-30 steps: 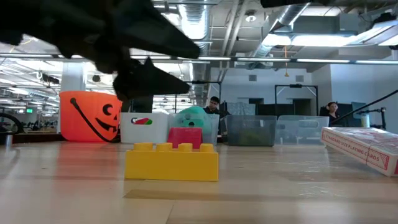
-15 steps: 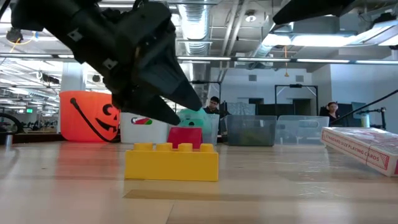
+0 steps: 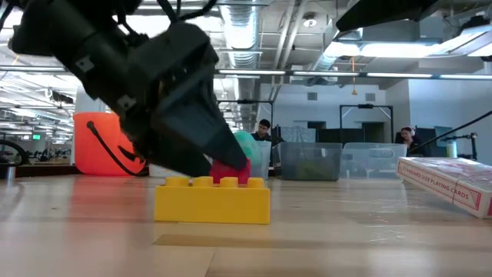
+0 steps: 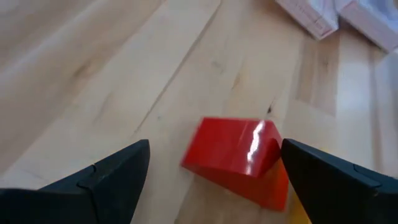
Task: Pick & Place Toys
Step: Put the triangle red game piece into the black bin
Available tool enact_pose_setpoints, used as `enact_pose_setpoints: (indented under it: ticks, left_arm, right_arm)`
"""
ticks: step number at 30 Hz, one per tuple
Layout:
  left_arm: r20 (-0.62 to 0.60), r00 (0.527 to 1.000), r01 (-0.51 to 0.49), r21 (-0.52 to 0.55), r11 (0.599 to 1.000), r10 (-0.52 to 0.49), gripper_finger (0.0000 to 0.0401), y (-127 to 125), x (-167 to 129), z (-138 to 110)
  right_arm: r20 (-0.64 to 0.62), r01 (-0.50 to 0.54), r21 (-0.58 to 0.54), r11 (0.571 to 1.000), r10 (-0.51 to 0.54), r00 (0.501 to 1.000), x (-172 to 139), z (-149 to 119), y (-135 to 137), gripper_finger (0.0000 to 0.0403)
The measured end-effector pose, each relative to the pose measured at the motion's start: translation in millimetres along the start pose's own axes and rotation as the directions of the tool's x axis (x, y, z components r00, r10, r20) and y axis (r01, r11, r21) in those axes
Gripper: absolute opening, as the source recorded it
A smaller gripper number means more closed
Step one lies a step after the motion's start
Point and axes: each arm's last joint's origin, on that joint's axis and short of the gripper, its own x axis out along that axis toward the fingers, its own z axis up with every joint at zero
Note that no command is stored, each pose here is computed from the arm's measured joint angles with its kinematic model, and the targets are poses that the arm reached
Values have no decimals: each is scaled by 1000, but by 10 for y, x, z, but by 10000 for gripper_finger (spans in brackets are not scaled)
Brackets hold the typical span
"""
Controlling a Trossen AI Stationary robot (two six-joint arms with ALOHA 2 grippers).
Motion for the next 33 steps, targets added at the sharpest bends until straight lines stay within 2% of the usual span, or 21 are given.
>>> enact_pose_setpoints:
  ticks: [5,10,14,19,23,26,30,33]
  left_arm:
    - [-26,1000,-11,21,1000,11,357,-35,97,-48]
    - [-86,995,-41,59,997,46,356,0,48,-46]
    - [-145,982,-102,113,988,118,356,77,-58,-26]
    - [-234,943,-196,180,964,236,350,211,-245,-7]
    - [-274,915,-282,94,955,297,347,316,-395,6]
    - [-259,934,-263,-33,964,246,346,306,-455,58]
    - [-215,972,-125,-142,982,93,346,225,-432,86]
    - [-141,990,-21,-167,986,-3,346,162,-387,109]
  right_arm:
    - [0,0,0,1000,0,1000,1,0,-1,294]
    - [0,1,-1,1000,-1,1000,1,0,-1,294]
    - [-2,1,6,1000,-1,1000,-2,-3,-1,294]
    - [-4,2,13,1000,-2,1000,-5,-9,-3,294]
    - [-5,2,14,1000,-2,1000,-5,-9,-3,294]
    - [-5,2,14,1000,-2,1000,-5,-9,-3,294]
    - [-5,3,14,1000,-3,1000,-4,-9,-4,294]
    - [-5,2,13,1000,-2,1000,-5,-9,-3,294]
